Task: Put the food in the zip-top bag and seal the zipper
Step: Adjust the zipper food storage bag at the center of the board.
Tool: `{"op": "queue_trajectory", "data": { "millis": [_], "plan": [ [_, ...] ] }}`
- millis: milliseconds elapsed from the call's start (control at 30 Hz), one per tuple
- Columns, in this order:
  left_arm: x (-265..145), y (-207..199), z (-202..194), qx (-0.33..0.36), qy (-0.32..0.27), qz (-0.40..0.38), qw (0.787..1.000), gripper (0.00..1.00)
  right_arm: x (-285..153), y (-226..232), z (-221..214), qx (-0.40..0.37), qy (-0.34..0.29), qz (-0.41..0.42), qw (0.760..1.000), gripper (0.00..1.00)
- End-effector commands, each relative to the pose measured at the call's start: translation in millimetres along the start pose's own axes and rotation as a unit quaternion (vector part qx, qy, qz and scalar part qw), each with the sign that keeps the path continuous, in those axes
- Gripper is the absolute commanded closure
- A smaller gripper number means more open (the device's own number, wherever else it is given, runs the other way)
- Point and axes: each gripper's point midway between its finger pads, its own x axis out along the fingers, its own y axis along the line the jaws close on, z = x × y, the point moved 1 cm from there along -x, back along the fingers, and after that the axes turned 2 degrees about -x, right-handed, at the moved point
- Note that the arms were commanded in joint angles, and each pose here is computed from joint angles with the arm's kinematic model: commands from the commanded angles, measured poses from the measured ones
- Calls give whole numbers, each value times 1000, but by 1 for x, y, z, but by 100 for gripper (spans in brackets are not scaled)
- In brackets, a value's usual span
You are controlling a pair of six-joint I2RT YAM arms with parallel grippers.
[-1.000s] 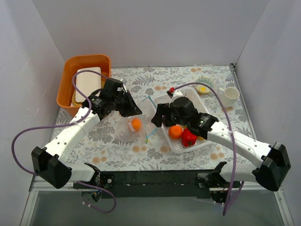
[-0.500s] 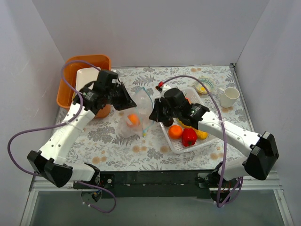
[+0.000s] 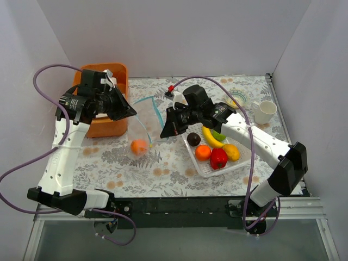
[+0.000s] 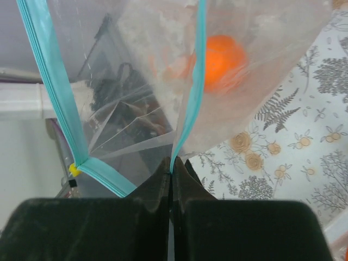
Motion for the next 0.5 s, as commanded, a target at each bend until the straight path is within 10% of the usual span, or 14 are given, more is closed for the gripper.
{"op": "queue_trajectory", "data": {
  "millis": [0, 200, 467],
  "plan": [
    [-30, -21, -21, -2, 43, -60, 997, 100, -9, 34, -7, -27, 29, 92, 995, 99],
    [-14, -5, -32, -9, 46, -56, 997, 100, 15, 13, -16, -11, 48, 92, 995, 99],
    [63, 51, -78, -38, 73, -54, 995, 100, 37, -90, -37, 30, 48, -128, 990, 82]
  ]
}}
